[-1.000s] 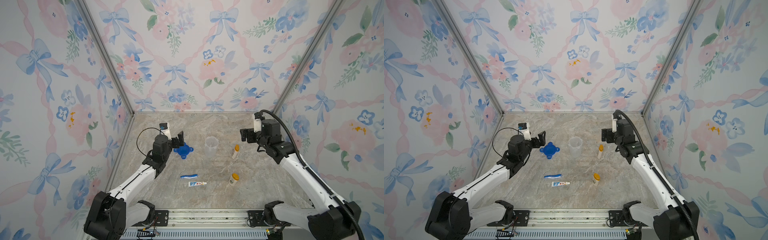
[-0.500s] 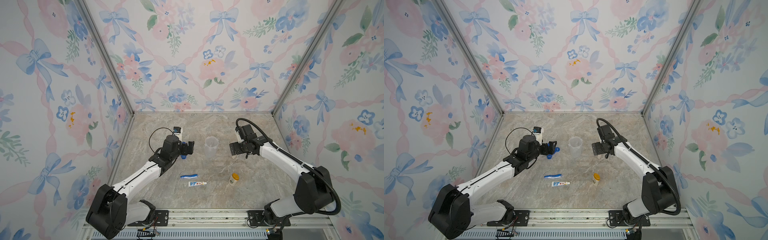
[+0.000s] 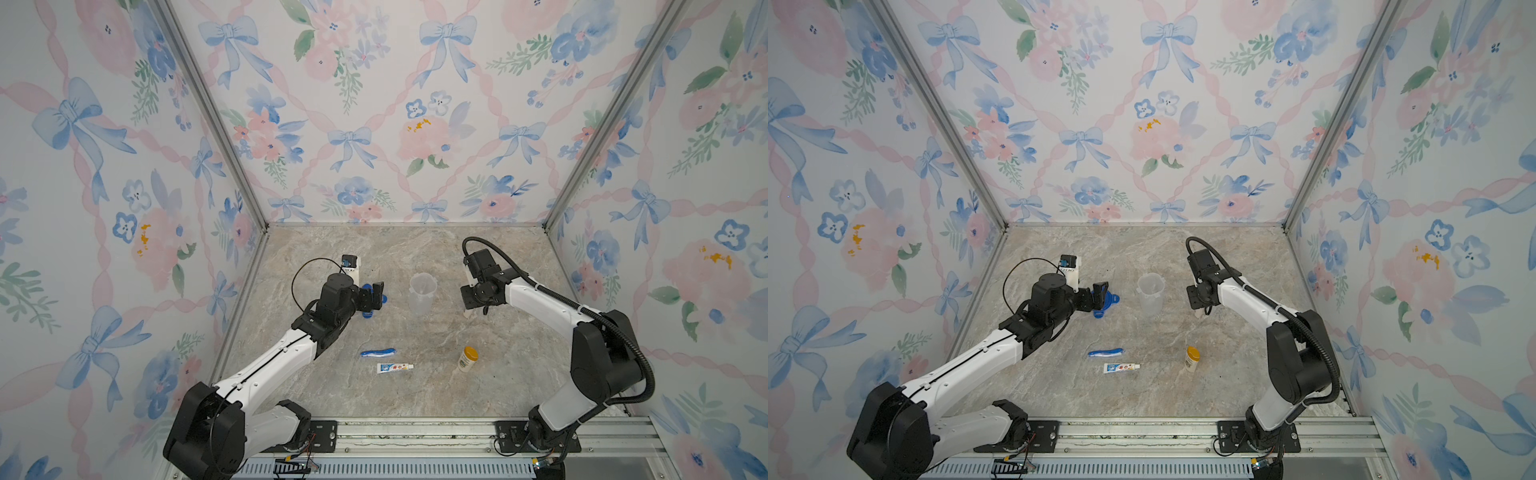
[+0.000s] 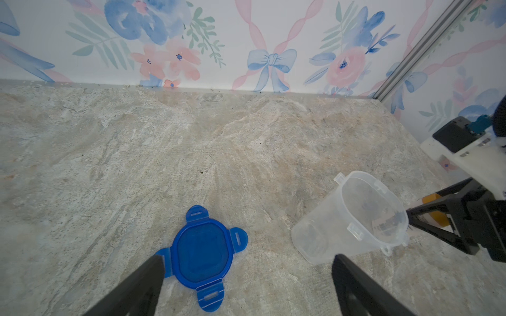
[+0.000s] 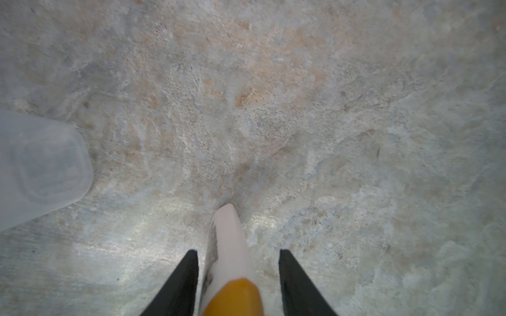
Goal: Pack away toiletry kits
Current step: Pick up the toiletry item from the center of the board.
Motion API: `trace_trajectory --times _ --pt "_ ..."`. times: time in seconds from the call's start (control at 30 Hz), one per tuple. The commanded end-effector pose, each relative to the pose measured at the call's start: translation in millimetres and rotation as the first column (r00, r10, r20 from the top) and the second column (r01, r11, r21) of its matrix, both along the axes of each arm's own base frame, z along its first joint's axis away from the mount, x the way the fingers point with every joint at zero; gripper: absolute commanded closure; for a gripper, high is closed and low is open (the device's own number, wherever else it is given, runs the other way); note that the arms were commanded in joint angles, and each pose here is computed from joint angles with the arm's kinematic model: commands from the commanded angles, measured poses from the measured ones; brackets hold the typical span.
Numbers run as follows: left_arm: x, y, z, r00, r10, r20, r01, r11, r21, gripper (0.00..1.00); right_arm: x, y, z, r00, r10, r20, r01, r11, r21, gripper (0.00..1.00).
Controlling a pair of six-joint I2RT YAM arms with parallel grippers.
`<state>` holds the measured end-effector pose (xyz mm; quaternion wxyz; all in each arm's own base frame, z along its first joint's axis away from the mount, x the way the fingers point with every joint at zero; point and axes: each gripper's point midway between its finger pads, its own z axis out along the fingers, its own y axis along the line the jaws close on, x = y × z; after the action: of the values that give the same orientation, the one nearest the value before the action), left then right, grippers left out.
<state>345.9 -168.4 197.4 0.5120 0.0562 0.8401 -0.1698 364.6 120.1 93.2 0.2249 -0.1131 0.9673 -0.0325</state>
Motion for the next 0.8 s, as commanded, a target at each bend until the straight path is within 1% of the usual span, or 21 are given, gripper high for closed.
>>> trace_trajectory --times 0.0,0.07,0.1,0.17,0.23,0.27,0.33,0.4,0.5,0.53,0.57,0.63,0.7,0.77 --pt "2 6 3 0.999 0.017 0.03 -0.018 1.0 0.017 0.02 7 -2 7 0.999 -0.009 0.032 0.009 1.0 -0.014 0.56" --pt "4 7 3 0.999 0.022 0.032 -0.023 1.0 0.016 0.02 7 -1 9 0.999 -0.004 0.037 0.005 1.0 -0.012 0.63" --pt "-1 10 -11 1.0 0.025 0.005 -0.026 0.999 0.031 0.02 7 -1 10 0.999 -0.004 0.038 0.004 1.0 -0.01 0.68" --pt "0 12 -14 0.999 0.035 0.001 -0.035 0.999 0.035 0.02 5 -1 13 0.999 -0.001 0.039 0.001 1.0 -0.009 0.78" --pt "-1 14 -16 0.999 0.043 0.001 -0.043 0.998 0.047 0.02 1 -4 17 0.999 -0.01 0.039 0.011 1.0 -0.004 0.93" --pt "-1 17 -18 0.998 0.056 0.001 -0.056 0.997 0.054 0.02 -2 -5 20 0.999 -0.014 0.041 0.014 1.0 0.001 0.99" --pt "-1 20 -20 0.998 0.07 0.003 -0.07 0.995 0.065 0.02 -6 -8 29 0.998 -0.019 0.059 0.019 1.0 0.007 1.0" --pt "-1 21 -20 0.997 0.072 0.004 -0.072 0.995 0.068 0.02 -8 -8 46 0.996 -0.01 0.084 0.01 1.0 0.003 1.0" --pt "-2 19 -15 0.998 0.06 0.01 -0.061 0.997 0.056 0.02 -6 6 98 0.985 0.048 0.165 -0.05 0.999 0.013 1.0" --pt "-3 16 -12 0.999 0.043 0.013 -0.043 0.998 0.044 0.02 -5 15 122 0.976 0.076 0.205 -0.082 0.996 0.021 1.0" --pt "-7 8 -11 1.0 0.0 0.009 -0.001 1.0 0.03 0.02 -5 26 142 0.965 0.109 0.238 -0.119 0.993 0.028 1.0" --pt "-19 -18 -9 0.992 -0.125 -0.004 0.125 0.992 0.003 0.02 -4 51 172 0.945 0.168 0.279 -0.191 0.98 0.057 1.0" --pt "-37 -47 -8 0.969 -0.247 -0.013 0.247 0.969 -0.011 0.02 -2 79 185 0.929 0.221 0.297 -0.261 0.96 0.104 1.0" --pt "-54 -67 0 0.945 -0.328 0.017 0.328 0.945 0.0 0.02 2 108 190 0.913 0.264 0.312 -0.322 0.935 0.151 1.0"
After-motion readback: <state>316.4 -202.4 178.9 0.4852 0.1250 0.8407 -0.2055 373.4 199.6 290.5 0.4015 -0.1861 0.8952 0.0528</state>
